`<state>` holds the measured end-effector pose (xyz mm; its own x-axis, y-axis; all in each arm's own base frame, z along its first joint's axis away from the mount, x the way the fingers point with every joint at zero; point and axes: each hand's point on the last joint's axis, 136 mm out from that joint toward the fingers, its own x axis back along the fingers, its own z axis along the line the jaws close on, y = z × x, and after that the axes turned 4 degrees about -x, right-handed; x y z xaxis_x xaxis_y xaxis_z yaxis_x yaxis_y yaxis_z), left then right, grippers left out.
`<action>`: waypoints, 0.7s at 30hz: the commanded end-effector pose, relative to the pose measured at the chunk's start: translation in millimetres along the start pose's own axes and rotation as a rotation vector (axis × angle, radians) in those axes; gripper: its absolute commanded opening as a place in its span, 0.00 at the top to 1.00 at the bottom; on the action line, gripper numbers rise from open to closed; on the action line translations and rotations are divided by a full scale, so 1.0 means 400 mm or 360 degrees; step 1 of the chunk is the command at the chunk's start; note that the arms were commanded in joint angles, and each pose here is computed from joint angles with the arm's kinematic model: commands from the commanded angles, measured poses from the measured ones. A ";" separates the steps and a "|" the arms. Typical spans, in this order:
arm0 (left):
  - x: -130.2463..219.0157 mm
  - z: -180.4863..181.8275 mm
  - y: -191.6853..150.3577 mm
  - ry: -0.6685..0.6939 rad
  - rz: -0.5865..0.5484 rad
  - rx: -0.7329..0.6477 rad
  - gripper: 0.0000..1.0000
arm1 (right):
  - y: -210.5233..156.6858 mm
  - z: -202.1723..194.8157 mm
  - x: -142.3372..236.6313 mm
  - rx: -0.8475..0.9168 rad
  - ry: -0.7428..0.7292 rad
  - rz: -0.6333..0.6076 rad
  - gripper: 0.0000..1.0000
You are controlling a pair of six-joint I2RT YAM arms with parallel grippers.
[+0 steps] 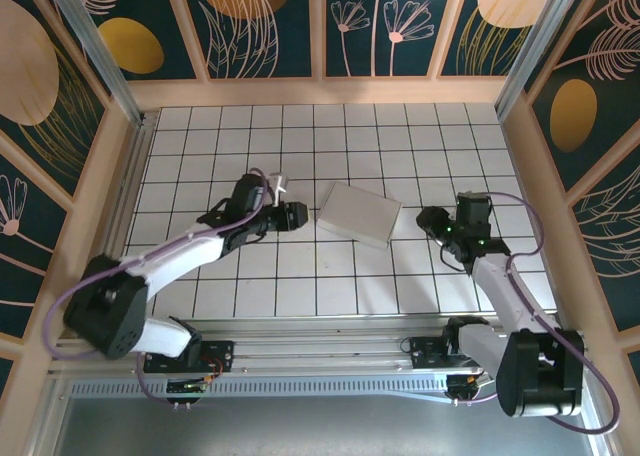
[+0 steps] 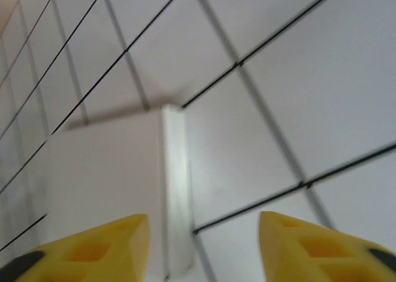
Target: Fold the paper box
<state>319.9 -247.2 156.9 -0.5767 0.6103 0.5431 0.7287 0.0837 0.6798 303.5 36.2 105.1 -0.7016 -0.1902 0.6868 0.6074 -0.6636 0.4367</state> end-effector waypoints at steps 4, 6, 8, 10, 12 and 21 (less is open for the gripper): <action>0.202 0.148 0.199 0.0680 -0.0813 -0.0281 0.02 | 0.241 -0.067 -0.010 0.0201 -0.0224 -0.0642 0.39; 0.258 0.207 0.197 0.0870 -0.0955 -0.0345 0.01 | 0.260 -0.101 -0.022 0.0258 -0.0280 -0.0739 0.37; 0.307 0.261 0.182 0.1004 -0.1100 -0.0442 0.01 | 0.277 -0.106 -0.040 0.0373 -0.0291 -0.0789 0.34; 0.339 0.329 0.161 0.1125 -0.1162 -0.0421 0.01 | 0.285 -0.091 -0.060 0.0510 -0.0258 -0.0824 0.32; 0.357 0.390 0.141 0.1218 -0.1160 -0.0389 0.01 | 0.286 -0.067 -0.076 0.0657 -0.0203 -0.0899 0.28; 0.377 0.524 0.138 0.1293 -0.1214 -0.0414 0.01 | 0.202 0.021 -0.033 0.0950 0.0245 -0.1223 0.01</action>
<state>346.8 11.1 163.9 -0.9548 -0.2692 0.1261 0.1341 -0.0114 0.9909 370.1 -10.9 85.0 -0.9524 0.0478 0.3011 0.2824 -0.2337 0.9304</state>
